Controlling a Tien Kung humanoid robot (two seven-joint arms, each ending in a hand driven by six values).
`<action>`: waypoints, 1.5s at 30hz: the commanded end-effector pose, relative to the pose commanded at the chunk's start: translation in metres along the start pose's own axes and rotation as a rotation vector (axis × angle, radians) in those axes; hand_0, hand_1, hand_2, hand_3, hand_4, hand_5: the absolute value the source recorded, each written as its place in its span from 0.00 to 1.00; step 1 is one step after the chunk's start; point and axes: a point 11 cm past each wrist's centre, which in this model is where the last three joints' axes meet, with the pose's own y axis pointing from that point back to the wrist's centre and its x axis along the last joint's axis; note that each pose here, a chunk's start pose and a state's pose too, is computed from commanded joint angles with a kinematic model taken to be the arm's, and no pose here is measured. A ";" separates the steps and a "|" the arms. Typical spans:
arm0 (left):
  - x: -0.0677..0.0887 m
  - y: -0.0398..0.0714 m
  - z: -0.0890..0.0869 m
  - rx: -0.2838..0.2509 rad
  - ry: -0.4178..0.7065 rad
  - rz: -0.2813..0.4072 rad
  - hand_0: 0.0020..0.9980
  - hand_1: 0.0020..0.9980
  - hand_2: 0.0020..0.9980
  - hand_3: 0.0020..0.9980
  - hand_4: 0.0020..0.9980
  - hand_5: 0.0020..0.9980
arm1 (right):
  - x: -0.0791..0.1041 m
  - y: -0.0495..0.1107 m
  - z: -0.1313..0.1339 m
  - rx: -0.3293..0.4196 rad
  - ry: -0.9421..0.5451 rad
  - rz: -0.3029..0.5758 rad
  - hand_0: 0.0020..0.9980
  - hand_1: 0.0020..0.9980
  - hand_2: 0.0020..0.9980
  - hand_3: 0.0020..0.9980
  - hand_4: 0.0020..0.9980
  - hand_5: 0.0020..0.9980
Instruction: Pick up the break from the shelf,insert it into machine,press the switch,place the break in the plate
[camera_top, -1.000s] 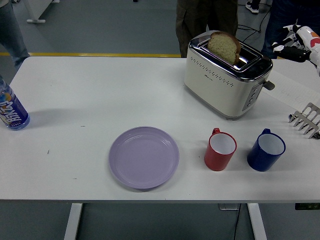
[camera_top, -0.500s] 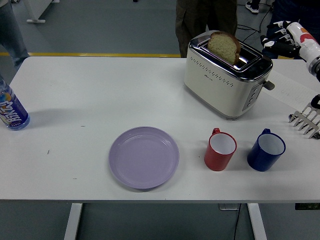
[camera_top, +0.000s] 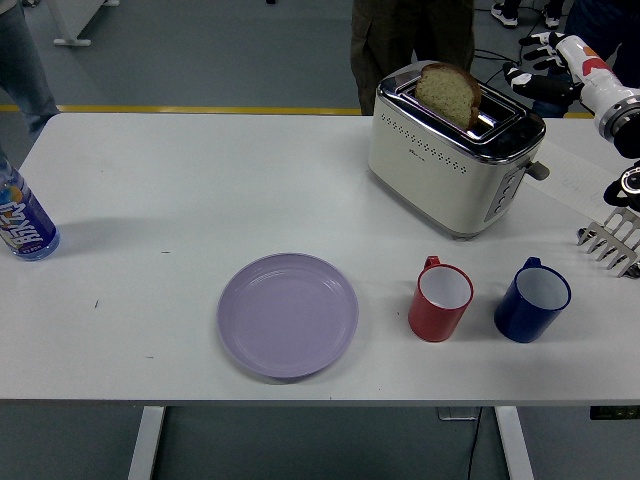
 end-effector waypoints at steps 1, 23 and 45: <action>0.000 0.000 0.000 0.000 0.000 0.000 0.64 0.50 0.47 0.55 0.35 0.82 | -0.001 -0.001 0.000 0.000 -0.001 -0.001 0.87 0.81 0.84 0.87 0.64 0.57; -0.001 0.001 0.004 -0.007 0.002 -0.001 0.64 0.49 0.47 0.55 0.35 0.82 | -0.017 -0.014 -0.004 -0.013 -0.008 -0.024 0.89 0.83 0.87 0.89 0.67 0.53; 0.001 0.000 0.001 -0.002 -0.009 0.004 0.64 0.49 0.47 0.55 0.36 0.82 | -0.038 -0.030 -0.020 -0.009 0.011 -0.057 0.89 0.83 0.85 0.89 0.70 0.50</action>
